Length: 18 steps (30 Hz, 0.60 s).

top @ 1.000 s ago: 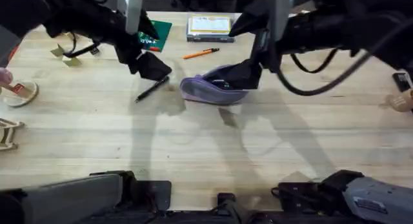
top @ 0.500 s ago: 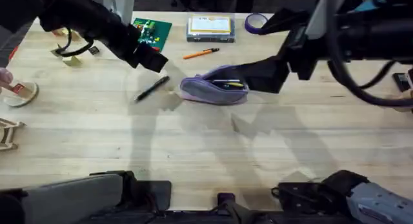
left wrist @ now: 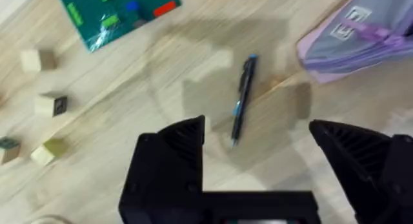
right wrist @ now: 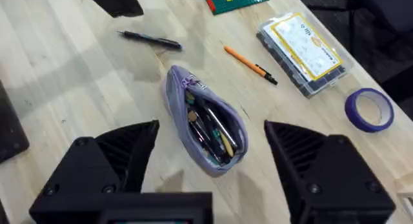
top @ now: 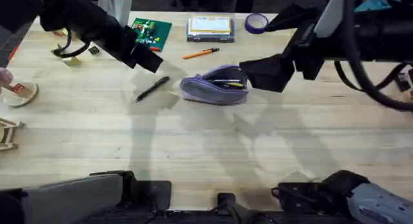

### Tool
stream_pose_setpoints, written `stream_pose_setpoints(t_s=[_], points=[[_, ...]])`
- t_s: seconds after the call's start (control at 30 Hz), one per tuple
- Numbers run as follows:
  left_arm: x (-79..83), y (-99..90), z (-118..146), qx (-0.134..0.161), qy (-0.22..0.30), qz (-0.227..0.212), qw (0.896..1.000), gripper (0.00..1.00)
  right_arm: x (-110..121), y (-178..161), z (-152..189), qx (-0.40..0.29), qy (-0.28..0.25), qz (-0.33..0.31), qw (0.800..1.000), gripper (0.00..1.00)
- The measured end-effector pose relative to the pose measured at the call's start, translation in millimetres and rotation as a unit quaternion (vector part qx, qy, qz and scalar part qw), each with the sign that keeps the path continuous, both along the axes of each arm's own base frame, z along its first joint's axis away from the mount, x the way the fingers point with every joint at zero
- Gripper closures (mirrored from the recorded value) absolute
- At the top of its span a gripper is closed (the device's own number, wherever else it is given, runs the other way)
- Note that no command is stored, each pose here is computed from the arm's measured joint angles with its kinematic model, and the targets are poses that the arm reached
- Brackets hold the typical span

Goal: Unzip the bag, pick up the pens from the table one at a time and place them inside, then zip the bag closed.

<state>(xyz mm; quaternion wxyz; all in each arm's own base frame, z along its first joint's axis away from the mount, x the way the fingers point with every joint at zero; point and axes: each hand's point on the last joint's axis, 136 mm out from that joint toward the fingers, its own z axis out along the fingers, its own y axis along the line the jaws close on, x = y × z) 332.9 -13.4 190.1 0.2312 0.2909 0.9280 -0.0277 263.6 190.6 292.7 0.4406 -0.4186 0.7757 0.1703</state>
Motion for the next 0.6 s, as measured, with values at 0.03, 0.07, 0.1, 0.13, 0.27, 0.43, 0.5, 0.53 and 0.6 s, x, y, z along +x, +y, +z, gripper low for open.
stream_pose_setpoints(t_s=[0.03,0.07,0.1,0.13,0.27,0.43,0.5,0.53,0.6], points=[[-0.1,2.1,0,0.006,0.001,0.003,1.0,0.007,0,0,0,0.0,0.0,0.0,1.0,0.003],[-0.3,4.1,-1,0.012,0.002,0.006,1.0,0.008,0,0,0,0.0,0.0,0.0,1.0,0.004],[-0.3,5.4,-1,0.016,0.002,0.008,1.0,0.007,0,0,0,0.0,0.0,0.0,1.0,0.004],[-0.3,5.9,-2,0.02,0.003,0.008,1.0,0.006,0,0,0,0.0,0.0,0.0,1.0,0.004],[0.0,-4.2,-3,0.03,0.001,-0.008,1.0,0.005,0,0,0,0.0,0.0,0.0,1.0,0.003],[-11.0,-17.5,-34,0.039,0.027,-0.034,0.998,0.005,0,0,0,0.0,0.0,0.0,1.0,0.003],[-9.7,-18.5,-39,0.039,0.024,-0.037,0.998,0.006,0,0,0,0.0,0.0,0.0,1.0,0.003],[-8.4,-18.6,-41,0.039,0.021,-0.037,0.998,0.005,0,0,0,0.0,0.0,0.0,1.0,0.003],[-7.1,-18.8,-46,0.039,0.018,-0.037,0.998,0.005,0,0,0,0.0,0.0,0.0,1.0,0.003]])
